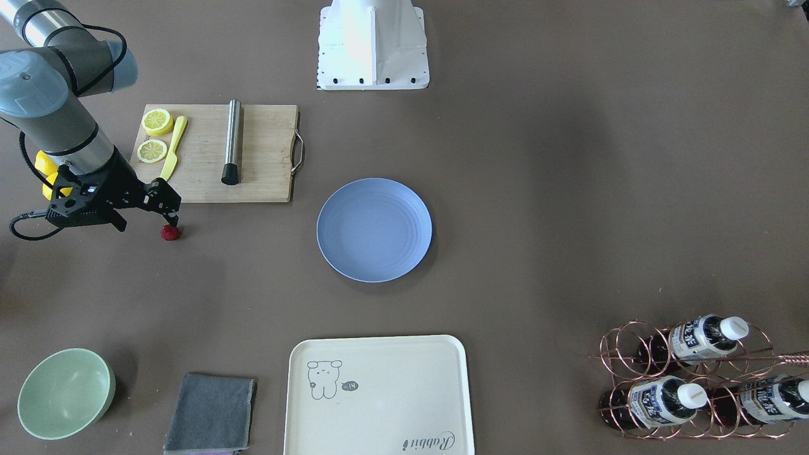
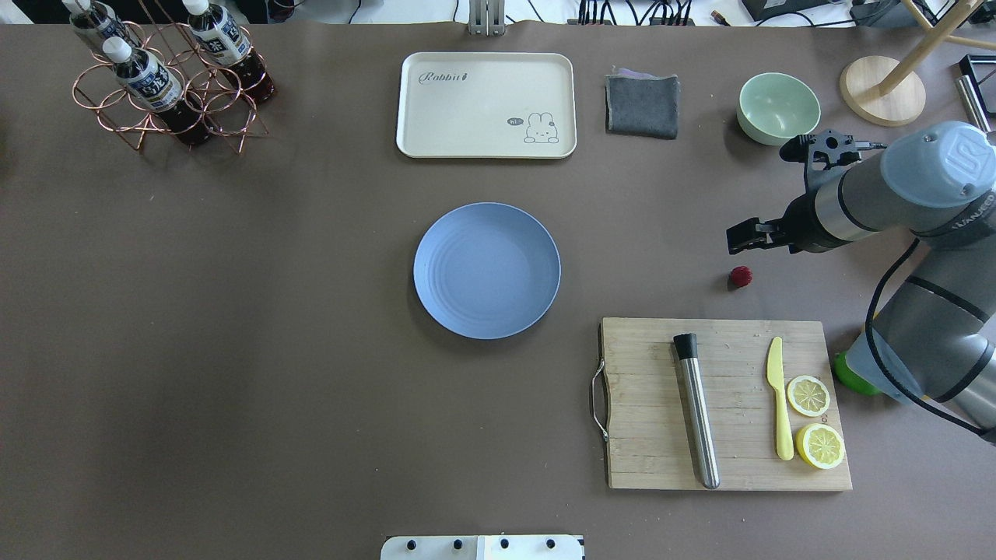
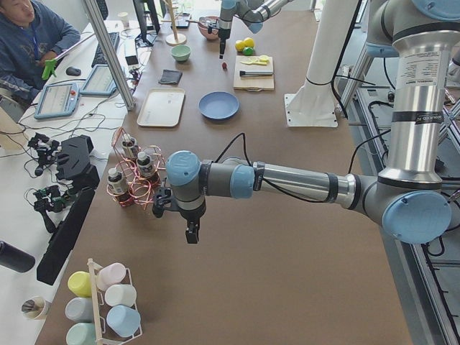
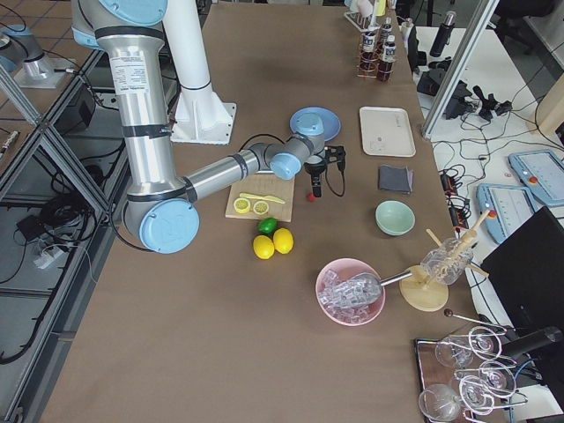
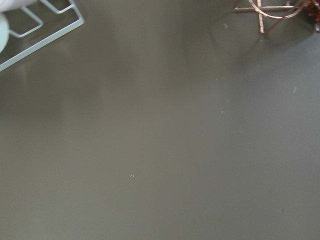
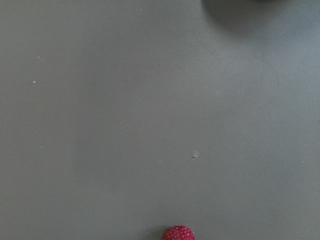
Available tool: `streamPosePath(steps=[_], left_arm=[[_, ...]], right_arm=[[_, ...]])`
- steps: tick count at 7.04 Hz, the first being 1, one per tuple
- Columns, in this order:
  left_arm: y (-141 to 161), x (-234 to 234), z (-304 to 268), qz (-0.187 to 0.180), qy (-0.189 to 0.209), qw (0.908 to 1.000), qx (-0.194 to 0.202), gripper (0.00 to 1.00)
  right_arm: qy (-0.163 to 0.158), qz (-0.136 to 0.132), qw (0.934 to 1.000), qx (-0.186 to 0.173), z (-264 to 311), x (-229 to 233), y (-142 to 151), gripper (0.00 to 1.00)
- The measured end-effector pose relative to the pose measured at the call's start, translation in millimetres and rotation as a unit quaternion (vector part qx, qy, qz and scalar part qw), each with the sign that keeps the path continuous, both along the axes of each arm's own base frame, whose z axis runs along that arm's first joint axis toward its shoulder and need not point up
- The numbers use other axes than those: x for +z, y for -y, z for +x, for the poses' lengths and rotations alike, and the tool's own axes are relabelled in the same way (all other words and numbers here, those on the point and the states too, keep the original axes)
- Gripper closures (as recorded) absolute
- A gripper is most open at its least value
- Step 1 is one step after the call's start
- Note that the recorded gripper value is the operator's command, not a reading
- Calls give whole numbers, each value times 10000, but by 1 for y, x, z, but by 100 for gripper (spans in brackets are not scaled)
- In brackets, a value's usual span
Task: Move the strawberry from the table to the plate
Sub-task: 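Lower the right gripper onto the red strawberry and close it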
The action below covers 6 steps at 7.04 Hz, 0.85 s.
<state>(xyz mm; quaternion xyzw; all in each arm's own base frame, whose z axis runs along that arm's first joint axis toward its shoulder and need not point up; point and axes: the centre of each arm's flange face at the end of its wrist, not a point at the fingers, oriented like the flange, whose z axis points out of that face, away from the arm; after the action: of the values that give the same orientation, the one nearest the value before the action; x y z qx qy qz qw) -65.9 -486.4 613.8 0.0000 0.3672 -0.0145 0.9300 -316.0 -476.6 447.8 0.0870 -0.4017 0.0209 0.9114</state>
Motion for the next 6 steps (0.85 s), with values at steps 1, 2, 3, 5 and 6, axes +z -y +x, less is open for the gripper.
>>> streamPosePath(steps=[1,2,3,5,6], left_arm=[[-10,13,-11,-99,209,9997,-25,0],[-14,19,-16,-138,308,9994,-33,0],[-15,21,-17,-156,348,9993,-36,0],[-16,23,-18,-164,370,9992,-36,0],[-16,23,-18,-168,370,9992,-37,0]], right_arm=[[-91,-50,9999,-16,-8,11,-1,4],[-193,-100,9998,-26,-16,23,-3,6],[-257,-137,9996,-29,-24,30,-6,10],[-279,-176,9995,-4,-43,28,-14,14],[-281,-134,9995,4,-52,23,-15,19]])
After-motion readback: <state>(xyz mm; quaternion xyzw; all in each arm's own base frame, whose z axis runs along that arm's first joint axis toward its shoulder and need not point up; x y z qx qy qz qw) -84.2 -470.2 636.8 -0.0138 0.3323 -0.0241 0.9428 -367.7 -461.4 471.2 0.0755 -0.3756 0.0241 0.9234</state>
